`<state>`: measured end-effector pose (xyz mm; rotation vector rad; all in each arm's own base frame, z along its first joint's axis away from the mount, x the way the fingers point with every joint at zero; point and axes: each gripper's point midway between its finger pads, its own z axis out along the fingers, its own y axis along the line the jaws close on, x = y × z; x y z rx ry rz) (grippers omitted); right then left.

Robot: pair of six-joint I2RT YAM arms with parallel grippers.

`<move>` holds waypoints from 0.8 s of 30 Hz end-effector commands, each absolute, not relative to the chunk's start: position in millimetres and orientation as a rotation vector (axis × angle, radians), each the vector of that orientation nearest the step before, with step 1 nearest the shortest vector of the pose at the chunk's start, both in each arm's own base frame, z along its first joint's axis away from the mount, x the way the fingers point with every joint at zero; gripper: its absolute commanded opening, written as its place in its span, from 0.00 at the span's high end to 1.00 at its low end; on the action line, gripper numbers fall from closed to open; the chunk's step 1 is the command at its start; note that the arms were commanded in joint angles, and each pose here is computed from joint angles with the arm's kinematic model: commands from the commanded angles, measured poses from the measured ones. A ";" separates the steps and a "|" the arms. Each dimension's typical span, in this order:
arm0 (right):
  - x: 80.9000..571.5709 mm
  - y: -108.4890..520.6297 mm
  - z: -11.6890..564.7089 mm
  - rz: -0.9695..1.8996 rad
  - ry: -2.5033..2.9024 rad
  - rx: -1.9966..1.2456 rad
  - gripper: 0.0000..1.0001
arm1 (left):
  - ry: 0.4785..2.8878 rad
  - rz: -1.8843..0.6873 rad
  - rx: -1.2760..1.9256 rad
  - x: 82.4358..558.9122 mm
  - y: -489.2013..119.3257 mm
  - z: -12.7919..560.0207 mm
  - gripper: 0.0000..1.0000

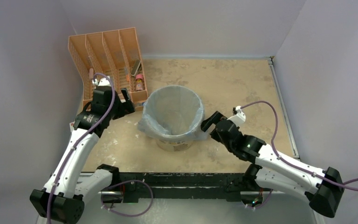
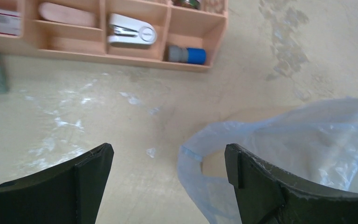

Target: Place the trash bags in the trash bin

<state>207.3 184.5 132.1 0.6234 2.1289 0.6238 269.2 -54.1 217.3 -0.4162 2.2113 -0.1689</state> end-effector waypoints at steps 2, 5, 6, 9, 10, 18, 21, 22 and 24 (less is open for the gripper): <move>251.8 186.0 160.3 0.705 2.088 0.633 0.01 | 2.203 -0.593 -0.171 274.7 -112.3 223.1 0.10; 261.2 190.1 164.6 0.763 2.080 0.588 0.01 | 2.195 -0.728 -0.103 267.3 -131.2 209.4 0.11; 262.5 193.1 165.9 0.781 2.083 0.572 0.01 | 2.220 -0.757 -0.105 264.3 -135.0 201.1 0.11; 269.9 204.4 180.2 0.827 2.077 0.481 0.01 | 2.274 -0.865 -0.095 253.1 -148.0 181.2 0.14; 272.2 204.1 180.1 0.807 2.089 0.474 0.01 | 2.287 -0.897 -0.093 247.7 -151.1 173.2 0.15; 288.9 197.9 185.8 0.694 2.126 0.422 0.01 | 2.328 -1.029 -0.149 217.9 -159.9 154.4 0.24; 295.3 189.8 183.1 0.646 2.125 0.428 0.01 | 2.322 -1.034 -0.170 212.2 -158.7 153.4 0.26; 296.2 186.8 180.6 0.631 2.130 0.434 0.01 | 2.319 -1.005 -0.185 212.8 -155.1 152.7 0.26; 295.9 180.4 172.6 0.595 2.151 0.452 0.01 | 2.319 -0.932 -0.210 214.4 -146.2 150.9 0.26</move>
